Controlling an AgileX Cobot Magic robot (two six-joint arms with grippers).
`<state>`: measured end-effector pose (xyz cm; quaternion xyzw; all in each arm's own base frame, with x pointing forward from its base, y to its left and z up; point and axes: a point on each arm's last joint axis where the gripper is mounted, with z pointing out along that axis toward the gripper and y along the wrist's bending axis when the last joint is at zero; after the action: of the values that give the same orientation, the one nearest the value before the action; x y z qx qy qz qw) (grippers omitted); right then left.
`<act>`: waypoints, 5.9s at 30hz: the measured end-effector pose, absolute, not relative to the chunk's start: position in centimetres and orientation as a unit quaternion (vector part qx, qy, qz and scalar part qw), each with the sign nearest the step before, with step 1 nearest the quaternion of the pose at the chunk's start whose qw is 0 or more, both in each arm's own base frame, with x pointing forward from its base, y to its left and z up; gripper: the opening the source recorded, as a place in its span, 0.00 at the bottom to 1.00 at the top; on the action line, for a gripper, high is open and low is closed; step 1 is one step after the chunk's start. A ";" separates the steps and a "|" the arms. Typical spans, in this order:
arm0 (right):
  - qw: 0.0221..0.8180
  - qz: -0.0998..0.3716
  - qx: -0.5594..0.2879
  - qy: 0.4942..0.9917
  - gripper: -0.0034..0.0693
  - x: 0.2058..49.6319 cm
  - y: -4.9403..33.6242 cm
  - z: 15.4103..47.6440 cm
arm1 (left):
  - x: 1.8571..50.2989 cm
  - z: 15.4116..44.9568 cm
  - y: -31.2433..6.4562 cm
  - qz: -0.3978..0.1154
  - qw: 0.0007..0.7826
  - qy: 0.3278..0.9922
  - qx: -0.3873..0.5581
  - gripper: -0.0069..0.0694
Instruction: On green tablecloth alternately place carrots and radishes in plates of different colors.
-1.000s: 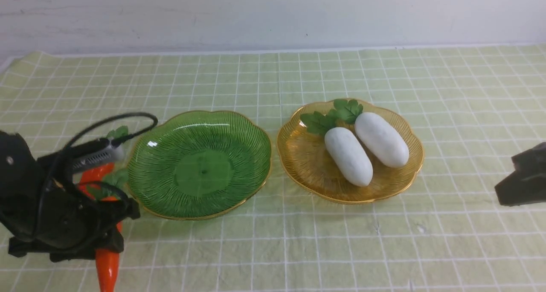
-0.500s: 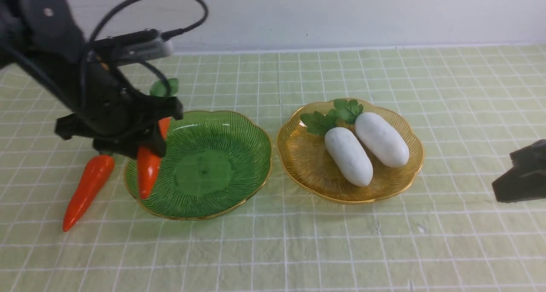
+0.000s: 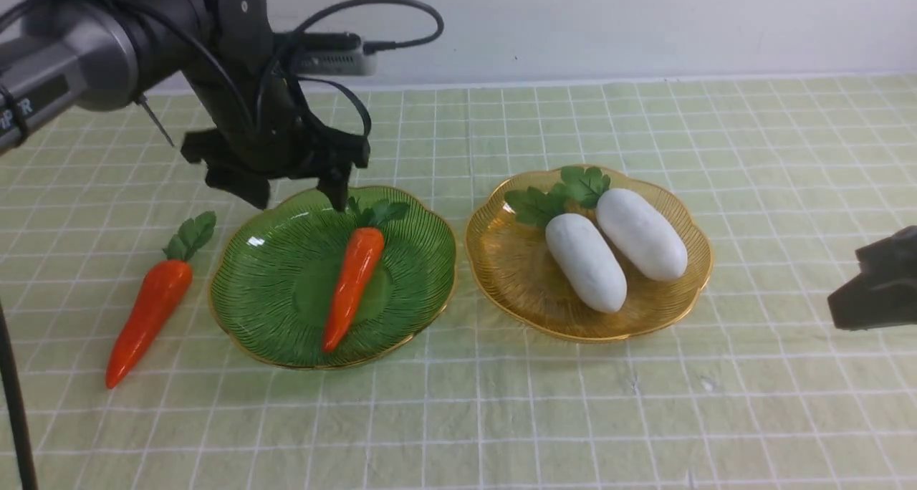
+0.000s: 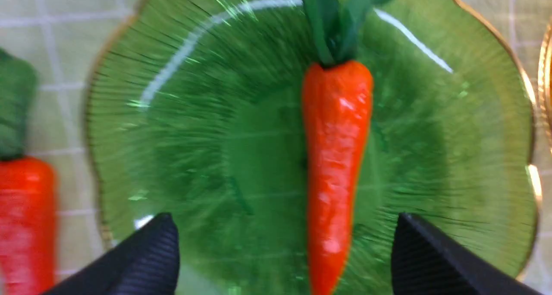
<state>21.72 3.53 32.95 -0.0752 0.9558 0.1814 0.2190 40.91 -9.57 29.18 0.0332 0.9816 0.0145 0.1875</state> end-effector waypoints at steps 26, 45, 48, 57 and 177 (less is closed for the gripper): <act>0.220 0.179 -0.084 0.955 0.03 21.7 3.5 32.9 | 44.8 17.5 2.2 0.108 0.015 0.993 -0.038 0.83; 0.220 0.179 -0.085 0.955 0.03 21.7 3.5 32.9 | 44.3 21.0 2.1 0.100 0.056 0.992 -0.044 0.48; 0.220 0.179 -0.084 0.955 0.03 21.7 3.5 32.9 | 43.6 23.9 1.2 0.048 0.086 0.993 -0.062 0.48; 0.229 0.188 -0.080 0.952 0.03 21.9 3.7 33.0 | 43.5 23.2 -5.0 -0.063 0.072 0.995 -0.023 0.48; 0.630 -0.038 -0.075 0.772 0.03 5.5 0.3 18.0 | 7.7 31.9 -1.5 -0.023 0.269 0.958 0.093 0.08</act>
<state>5.49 0.31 18.04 -0.0752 0.7721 -0.0384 0.6298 7.73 -1.50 31.89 0.0930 0.9584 -0.0234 0.2687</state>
